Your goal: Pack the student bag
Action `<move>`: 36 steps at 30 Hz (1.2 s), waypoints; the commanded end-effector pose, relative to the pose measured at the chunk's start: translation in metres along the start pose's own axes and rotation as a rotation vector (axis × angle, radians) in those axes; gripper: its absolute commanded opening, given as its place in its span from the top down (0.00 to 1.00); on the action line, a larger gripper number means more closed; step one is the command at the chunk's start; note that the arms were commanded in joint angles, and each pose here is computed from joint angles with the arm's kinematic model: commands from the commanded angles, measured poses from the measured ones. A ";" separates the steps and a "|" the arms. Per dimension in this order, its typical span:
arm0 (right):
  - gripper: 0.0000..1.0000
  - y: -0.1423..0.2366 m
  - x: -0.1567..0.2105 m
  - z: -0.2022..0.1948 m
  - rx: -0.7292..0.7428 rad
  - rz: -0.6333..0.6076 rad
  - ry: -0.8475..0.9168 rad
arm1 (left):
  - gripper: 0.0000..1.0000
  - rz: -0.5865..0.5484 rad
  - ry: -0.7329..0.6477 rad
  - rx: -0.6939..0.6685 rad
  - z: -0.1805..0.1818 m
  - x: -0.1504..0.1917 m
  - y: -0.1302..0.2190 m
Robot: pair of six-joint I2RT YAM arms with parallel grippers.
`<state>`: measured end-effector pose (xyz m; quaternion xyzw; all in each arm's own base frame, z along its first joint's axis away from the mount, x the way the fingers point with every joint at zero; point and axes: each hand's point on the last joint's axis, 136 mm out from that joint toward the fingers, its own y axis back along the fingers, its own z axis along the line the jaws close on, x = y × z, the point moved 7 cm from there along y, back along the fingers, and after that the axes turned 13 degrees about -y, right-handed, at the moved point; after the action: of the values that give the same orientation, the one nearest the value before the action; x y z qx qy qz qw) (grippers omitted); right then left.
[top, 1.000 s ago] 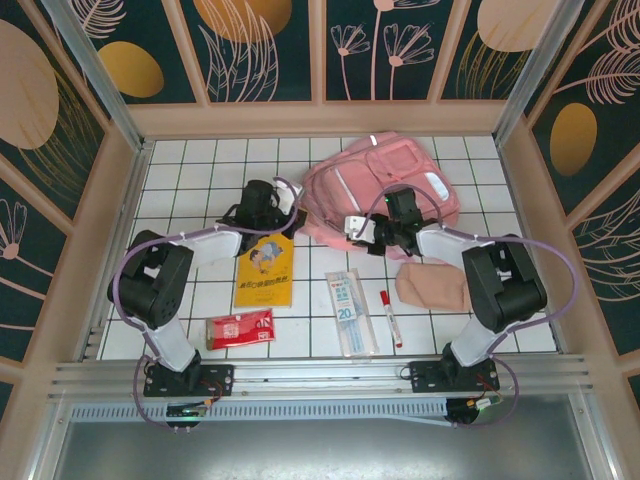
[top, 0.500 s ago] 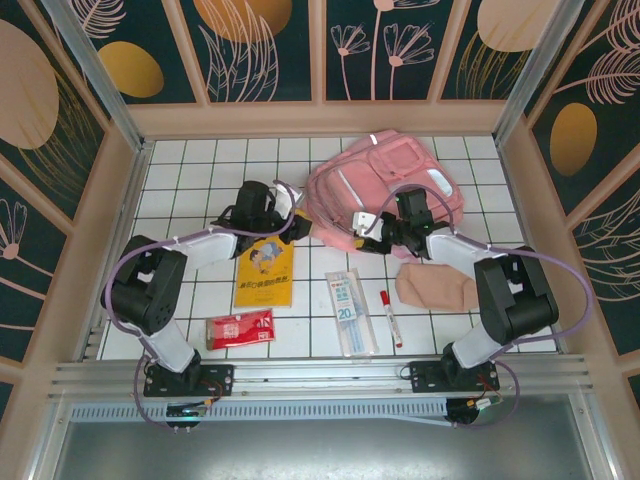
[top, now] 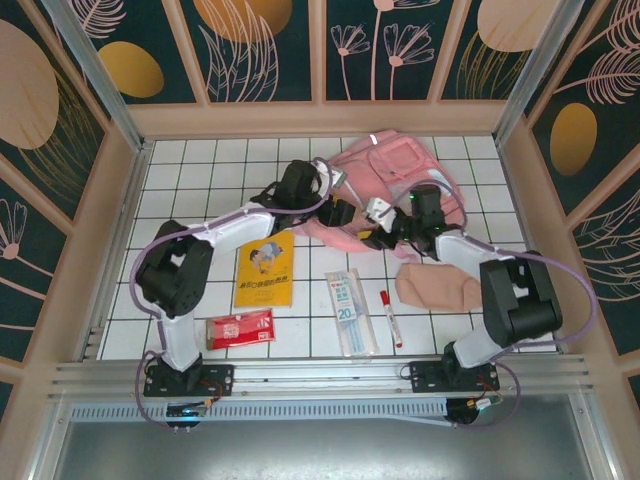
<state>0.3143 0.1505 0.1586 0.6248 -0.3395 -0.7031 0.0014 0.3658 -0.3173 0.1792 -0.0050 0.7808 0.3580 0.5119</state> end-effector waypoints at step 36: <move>0.85 -0.030 0.032 0.042 -0.028 0.154 0.185 | 0.70 0.429 0.101 -0.096 0.027 0.046 -0.058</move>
<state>0.2878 0.1751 0.1124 0.6434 -0.3992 -0.6475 0.0863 0.3949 -0.3219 0.1191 0.0852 0.7647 0.5062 0.3895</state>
